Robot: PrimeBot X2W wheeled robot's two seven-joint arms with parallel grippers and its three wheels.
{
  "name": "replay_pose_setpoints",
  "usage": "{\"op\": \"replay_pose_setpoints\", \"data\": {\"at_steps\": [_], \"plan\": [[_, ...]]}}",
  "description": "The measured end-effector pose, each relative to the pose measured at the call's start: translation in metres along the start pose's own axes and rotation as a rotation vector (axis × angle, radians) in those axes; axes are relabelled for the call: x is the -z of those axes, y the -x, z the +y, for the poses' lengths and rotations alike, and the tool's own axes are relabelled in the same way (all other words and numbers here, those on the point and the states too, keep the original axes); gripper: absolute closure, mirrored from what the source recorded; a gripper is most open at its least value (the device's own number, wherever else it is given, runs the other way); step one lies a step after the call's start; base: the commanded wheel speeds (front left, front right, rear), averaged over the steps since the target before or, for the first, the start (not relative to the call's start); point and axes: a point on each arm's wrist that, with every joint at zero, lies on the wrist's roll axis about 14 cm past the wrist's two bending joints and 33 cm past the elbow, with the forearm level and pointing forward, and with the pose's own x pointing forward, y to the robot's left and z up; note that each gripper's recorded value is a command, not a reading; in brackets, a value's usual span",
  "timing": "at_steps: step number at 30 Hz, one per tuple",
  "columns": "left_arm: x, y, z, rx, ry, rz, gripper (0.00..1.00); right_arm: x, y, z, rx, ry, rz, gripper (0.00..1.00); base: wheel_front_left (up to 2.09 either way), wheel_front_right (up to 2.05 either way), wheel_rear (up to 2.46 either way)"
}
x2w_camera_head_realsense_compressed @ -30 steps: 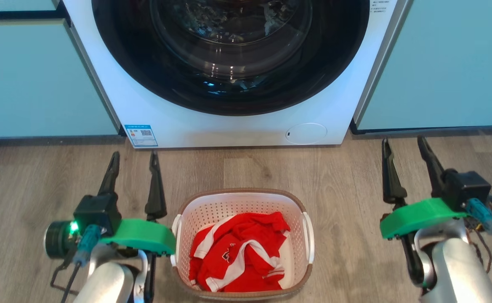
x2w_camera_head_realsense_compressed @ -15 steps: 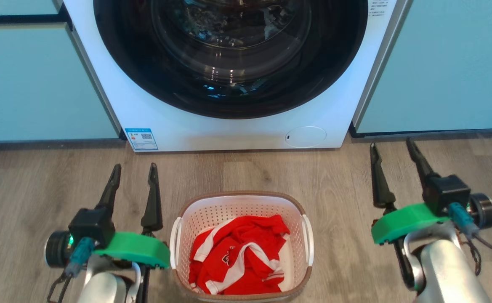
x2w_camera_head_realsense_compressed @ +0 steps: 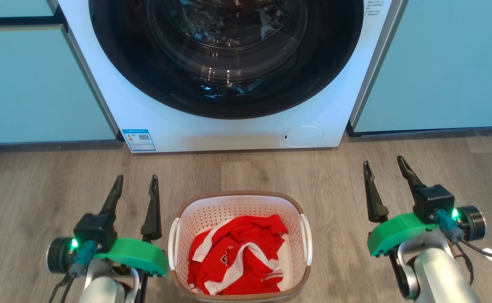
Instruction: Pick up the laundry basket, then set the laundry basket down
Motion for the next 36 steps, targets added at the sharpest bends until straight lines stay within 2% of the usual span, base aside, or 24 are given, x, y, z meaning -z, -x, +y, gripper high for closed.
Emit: {"op": "replay_pose_setpoints", "data": {"at_steps": [27, 36], "plan": [[0.015, 0.003, -0.004, 0.007, 0.021, 0.049, 0.0, 0.004, -0.001, -0.002, 0.004, 0.001, 0.01, 0.0, 0.0, 0.0, 0.0], [0.07, 0.001, 0.004, -0.018, 0.028, 0.218, 0.0, 0.061, -0.008, -0.001, -0.017, 0.018, 0.185, 0.0, 0.0, 0.0, 0.0]]}}
